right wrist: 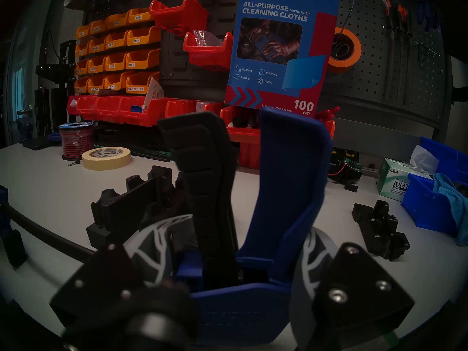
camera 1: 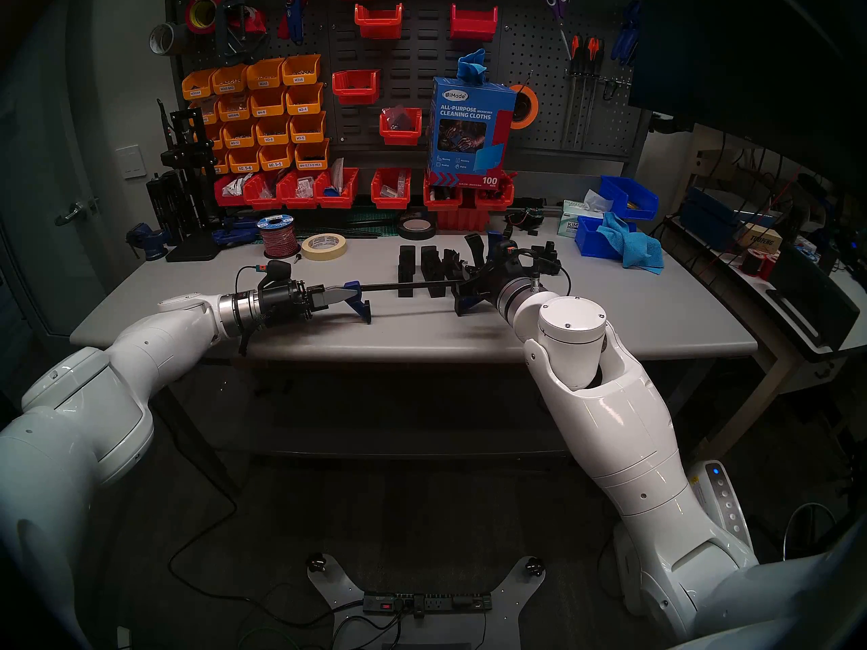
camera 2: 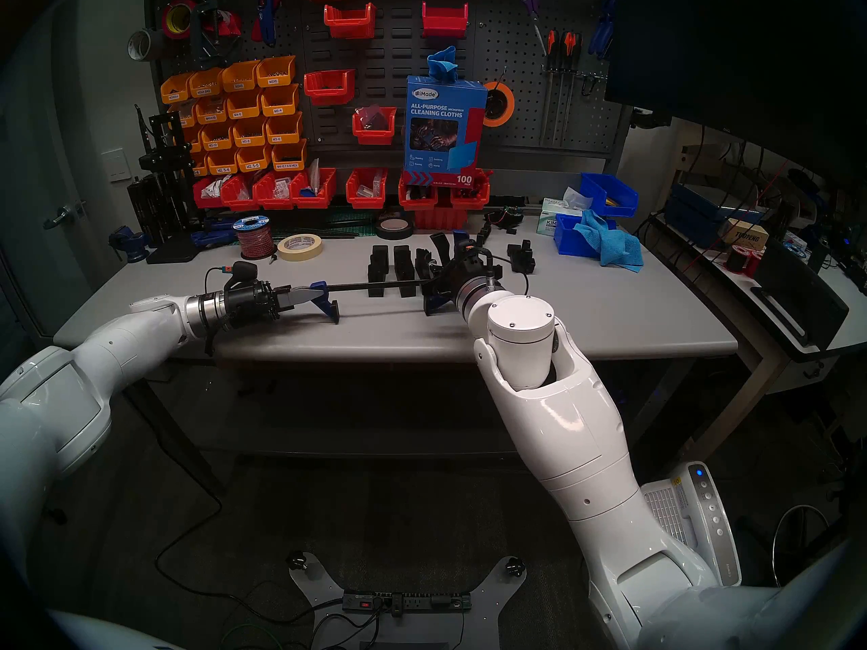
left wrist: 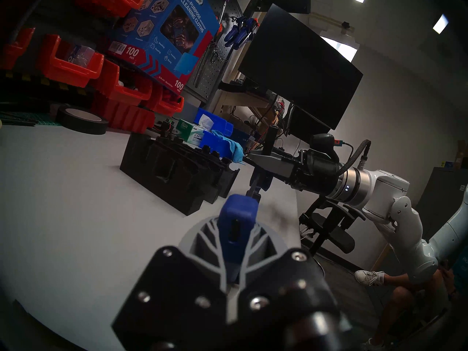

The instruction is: Clamp the two 3D printed pieces together with the clamp

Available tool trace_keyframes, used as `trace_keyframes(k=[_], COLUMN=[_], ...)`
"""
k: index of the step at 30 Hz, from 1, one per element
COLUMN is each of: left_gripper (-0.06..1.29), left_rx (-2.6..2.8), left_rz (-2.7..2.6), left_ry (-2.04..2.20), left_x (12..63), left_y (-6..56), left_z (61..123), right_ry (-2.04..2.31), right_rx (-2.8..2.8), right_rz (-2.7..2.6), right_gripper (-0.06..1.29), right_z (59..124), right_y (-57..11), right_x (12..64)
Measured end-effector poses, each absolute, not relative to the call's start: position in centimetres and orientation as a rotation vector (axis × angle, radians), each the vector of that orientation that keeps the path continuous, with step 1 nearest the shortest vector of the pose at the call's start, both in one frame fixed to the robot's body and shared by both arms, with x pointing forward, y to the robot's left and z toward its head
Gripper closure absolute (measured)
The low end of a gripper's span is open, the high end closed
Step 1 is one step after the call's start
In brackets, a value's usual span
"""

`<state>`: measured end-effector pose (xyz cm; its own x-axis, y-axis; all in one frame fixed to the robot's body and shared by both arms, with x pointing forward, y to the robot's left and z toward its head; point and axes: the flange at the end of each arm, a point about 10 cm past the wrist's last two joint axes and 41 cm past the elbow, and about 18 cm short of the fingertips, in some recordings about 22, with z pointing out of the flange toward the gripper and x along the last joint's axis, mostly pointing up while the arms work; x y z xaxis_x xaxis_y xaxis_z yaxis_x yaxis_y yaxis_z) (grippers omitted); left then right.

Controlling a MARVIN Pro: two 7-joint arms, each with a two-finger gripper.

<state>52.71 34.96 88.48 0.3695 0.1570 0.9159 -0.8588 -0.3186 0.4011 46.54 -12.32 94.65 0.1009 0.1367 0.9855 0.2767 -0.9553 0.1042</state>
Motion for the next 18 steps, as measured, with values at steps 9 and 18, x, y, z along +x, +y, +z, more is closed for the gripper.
trace_keyframes(k=[9,18], left_gripper=[1.21,1.21], left_rx=[1.544,1.536], left_rz=[1.186,1.204], left_ry=[-0.662,-0.677], left_x=[53.03,53.48], left_y=[34.32,33.93], left_z=[88.56,89.03], right_ry=[-0.404,-0.391], right_rx=[-2.251,-2.243], right_rz=[-2.001,-2.016], right_gripper=[0.65,0.65], right_z=[94.60,94.92], right_y=[-12.84,-13.21], right_x=[46.52,46.44])
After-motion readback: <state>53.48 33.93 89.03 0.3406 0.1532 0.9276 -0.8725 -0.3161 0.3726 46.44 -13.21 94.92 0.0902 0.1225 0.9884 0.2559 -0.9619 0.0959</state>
